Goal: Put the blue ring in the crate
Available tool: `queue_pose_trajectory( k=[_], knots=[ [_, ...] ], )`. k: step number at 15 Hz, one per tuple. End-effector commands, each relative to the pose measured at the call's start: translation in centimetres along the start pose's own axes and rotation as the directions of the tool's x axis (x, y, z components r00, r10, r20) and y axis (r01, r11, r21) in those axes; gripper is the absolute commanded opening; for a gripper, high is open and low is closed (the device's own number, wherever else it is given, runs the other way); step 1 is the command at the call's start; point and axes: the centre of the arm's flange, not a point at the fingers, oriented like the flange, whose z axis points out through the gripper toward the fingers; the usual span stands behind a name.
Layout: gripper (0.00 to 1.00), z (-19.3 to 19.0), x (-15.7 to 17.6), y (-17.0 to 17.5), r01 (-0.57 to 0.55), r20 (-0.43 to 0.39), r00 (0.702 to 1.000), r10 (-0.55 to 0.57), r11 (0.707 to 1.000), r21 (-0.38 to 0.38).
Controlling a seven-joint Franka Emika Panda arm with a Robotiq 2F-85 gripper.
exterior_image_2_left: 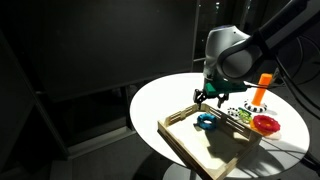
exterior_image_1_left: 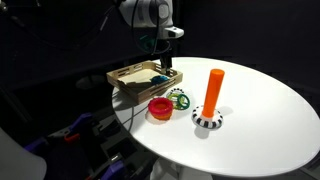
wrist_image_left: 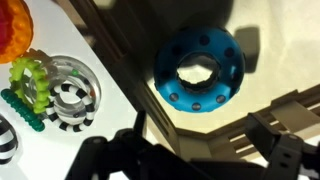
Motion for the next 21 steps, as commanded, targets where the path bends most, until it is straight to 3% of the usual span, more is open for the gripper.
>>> queue_pose_trajectory(
  k=[1, 9, 21],
  knots=[
    [1.00, -3.2, 1.6, 1.7, -0.022, 0.008, 1.000, 0.022, 0.999, 0.045],
    [1.00, -7.9, 4.9, 7.0, -0.099, 0.033, 0.995, 0.096, 0.992, 0.082],
    [1.00, -15.3, 5.1, 15.2, 0.068, 0.208, 0.975, -0.077, 0.997, 0.048]
  ],
)
